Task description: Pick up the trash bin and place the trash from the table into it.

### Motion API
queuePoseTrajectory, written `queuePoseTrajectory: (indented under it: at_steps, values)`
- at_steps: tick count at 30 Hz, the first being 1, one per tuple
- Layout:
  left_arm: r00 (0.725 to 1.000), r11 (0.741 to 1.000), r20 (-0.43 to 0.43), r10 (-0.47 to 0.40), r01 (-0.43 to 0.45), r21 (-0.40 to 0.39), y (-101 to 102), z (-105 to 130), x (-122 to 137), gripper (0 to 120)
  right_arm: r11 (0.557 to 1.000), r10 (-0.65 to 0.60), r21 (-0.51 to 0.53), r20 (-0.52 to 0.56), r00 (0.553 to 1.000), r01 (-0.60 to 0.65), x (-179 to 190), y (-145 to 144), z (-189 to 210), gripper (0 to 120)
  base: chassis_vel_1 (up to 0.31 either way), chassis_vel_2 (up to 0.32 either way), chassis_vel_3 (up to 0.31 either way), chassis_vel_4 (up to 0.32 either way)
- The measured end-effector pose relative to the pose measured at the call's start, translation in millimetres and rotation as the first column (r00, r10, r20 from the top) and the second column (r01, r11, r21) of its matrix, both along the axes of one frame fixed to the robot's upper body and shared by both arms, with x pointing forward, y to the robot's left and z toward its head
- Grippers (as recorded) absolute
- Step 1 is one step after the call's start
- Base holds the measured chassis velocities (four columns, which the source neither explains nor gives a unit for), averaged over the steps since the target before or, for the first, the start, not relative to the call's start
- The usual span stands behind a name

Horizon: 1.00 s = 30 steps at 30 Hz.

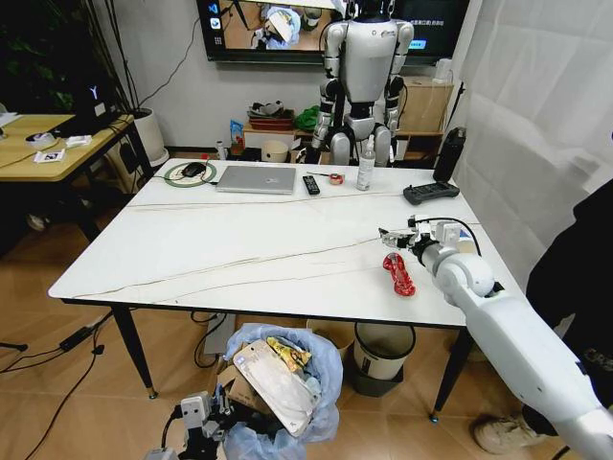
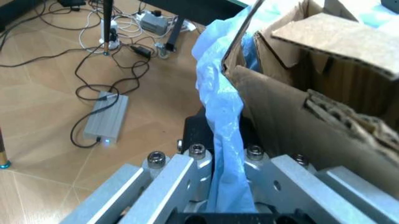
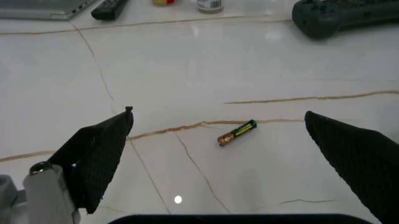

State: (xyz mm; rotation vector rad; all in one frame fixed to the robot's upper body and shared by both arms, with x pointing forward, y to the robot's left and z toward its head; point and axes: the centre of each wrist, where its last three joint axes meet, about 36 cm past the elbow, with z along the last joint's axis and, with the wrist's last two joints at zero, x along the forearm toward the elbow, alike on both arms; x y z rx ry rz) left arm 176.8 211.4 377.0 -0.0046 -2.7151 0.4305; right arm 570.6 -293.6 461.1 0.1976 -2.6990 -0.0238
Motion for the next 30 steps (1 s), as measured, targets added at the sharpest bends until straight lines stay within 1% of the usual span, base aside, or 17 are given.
queuePoseTrajectory:
  at_steps: [5, 11, 17, 22, 30]
  values:
    - [1.000, 1.000, 0.000, 0.000, 0.000, 0.000, -1, 0, 0, 0, 1.000, -0.014, -0.005, -0.032, 0.999, 0.014, 7, -2, -7, 100, 0.000, 0.000, 0.000, 0.000]
    - [1.000, 1.000, 0.000, 0.000, 0.000, -0.001, -1, -1, 0, 0, 1.000, -0.026, -0.007, -0.044, 0.999, 0.026, 14, -3, -11, 100, 0.000, 0.000, 0.000, 0.000]
    - [1.000, 1.000, -0.001, 0.003, -0.003, -0.002, -1, -1, -1, 0, 1.000, -0.019, -0.008, -0.051, 0.999, 0.019, 20, 0, -13, 100, 0.000, 0.000, 0.000, 0.000]
    - [1.000, 1.000, 0.004, 0.006, -0.006, -0.001, -2, 0, -1, 0, 1.000, -0.007, -0.014, -0.057, 0.998, 0.006, 29, 9, -22, 100, 0.000, 0.000, 0.000, 0.000]
    - [1.000, 1.000, 0.007, 0.008, -0.008, -0.001, -2, 1, -1, 0, 0.999, -0.010, -0.033, -0.061, 0.998, 0.009, 36, 10, -31, 100, 0.000, 0.000, 0.000, 0.000]
